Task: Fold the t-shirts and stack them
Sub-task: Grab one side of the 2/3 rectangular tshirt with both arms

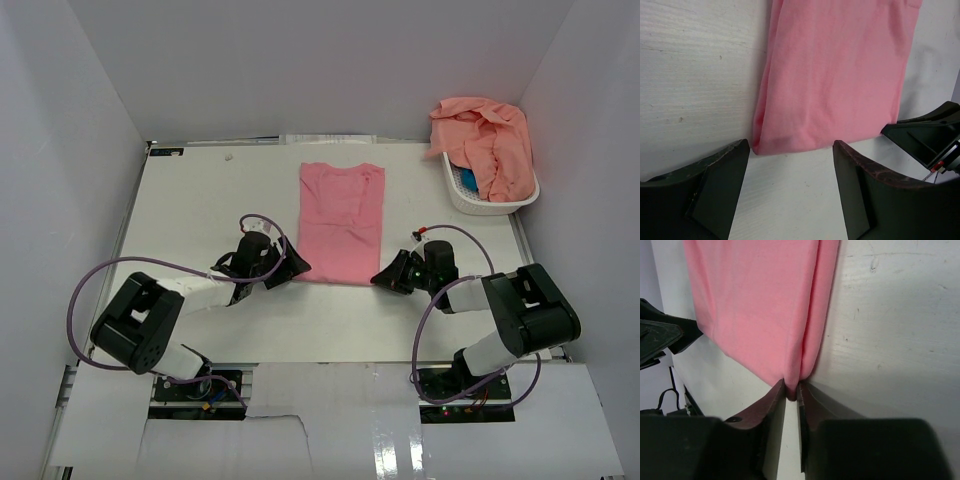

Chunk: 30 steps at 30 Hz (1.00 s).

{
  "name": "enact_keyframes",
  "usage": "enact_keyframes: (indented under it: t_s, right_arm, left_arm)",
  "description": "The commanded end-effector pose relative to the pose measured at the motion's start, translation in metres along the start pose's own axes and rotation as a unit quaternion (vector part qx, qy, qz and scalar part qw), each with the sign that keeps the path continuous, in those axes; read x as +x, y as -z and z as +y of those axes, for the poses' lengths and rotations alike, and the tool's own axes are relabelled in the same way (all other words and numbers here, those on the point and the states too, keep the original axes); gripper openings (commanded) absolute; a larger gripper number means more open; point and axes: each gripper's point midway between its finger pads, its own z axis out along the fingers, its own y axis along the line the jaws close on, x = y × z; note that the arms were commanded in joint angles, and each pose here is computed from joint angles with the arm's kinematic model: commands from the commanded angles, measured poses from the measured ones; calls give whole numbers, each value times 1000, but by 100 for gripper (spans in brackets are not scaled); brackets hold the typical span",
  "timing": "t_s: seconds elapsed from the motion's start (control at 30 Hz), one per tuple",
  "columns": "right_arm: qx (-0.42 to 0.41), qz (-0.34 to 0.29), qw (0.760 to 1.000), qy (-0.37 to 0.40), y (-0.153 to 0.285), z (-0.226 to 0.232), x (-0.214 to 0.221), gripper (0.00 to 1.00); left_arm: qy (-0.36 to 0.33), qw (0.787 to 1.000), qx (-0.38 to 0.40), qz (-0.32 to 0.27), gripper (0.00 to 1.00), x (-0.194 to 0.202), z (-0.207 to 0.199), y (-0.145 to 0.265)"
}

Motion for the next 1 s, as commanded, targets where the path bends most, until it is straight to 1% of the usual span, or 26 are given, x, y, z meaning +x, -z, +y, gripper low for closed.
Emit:
enact_keyframes:
  t_s: [0.0, 0.03, 0.07, 0.2, 0.33, 0.37, 0.43, 0.47, 0.53, 0.57, 0.7, 0.87, 0.97]
  right_arm:
    - [90, 50, 994, -25, 4, -47, 36, 16]
    - [88, 49, 995, -24, 3, -46, 35, 14]
    - [89, 49, 995, -24, 3, -47, 36, 8]
    - [87, 46, 995, -18, 5, -46, 35, 8]
    - [82, 44, 996, -15, 7, -42, 34, 8]
    - [82, 42, 996, -13, 7, -41, 33, 8]
    - [82, 41, 996, -12, 8, -41, 32, 8]
    - [82, 41, 996, -11, 8, -41, 32, 8]
    - [80, 41, 996, -11, 9, -40, 32, 8]
    - [80, 41, 996, -9, 8, -39, 32, 8]
    - [77, 43, 996, -6, 9, -38, 31, 8]
    - [84, 60, 995, 15, 15, -37, 35, 8]
    - [83, 79, 993, 33, 23, -35, 43, 8]
  left_arm:
    - [1, 996, -74, 48, 79, 29, 42, 0]
    - [1, 996, -77, 49, 79, 30, 44, 0]
    - [1, 996, -78, 48, 79, 29, 44, -1]
    - [2, 995, -83, 47, 74, 30, 47, 0]
    - [8, 994, -97, 47, 66, 30, 51, -1]
    - [10, 994, -99, 50, 56, 31, 52, -1]
    - [10, 994, -99, 53, 47, 33, 53, -2]
    - [10, 994, -98, 53, 37, 33, 52, -3]
    - [11, 993, -101, 58, 23, 35, 54, -5]
    - [11, 993, -101, 61, 14, 36, 54, -6]
    - [10, 993, -92, 78, 0, 40, 52, -12]
    - [10, 993, -78, 87, 0, 42, 45, -7]
    - [8, 991, -72, 110, 0, 51, 43, 3]
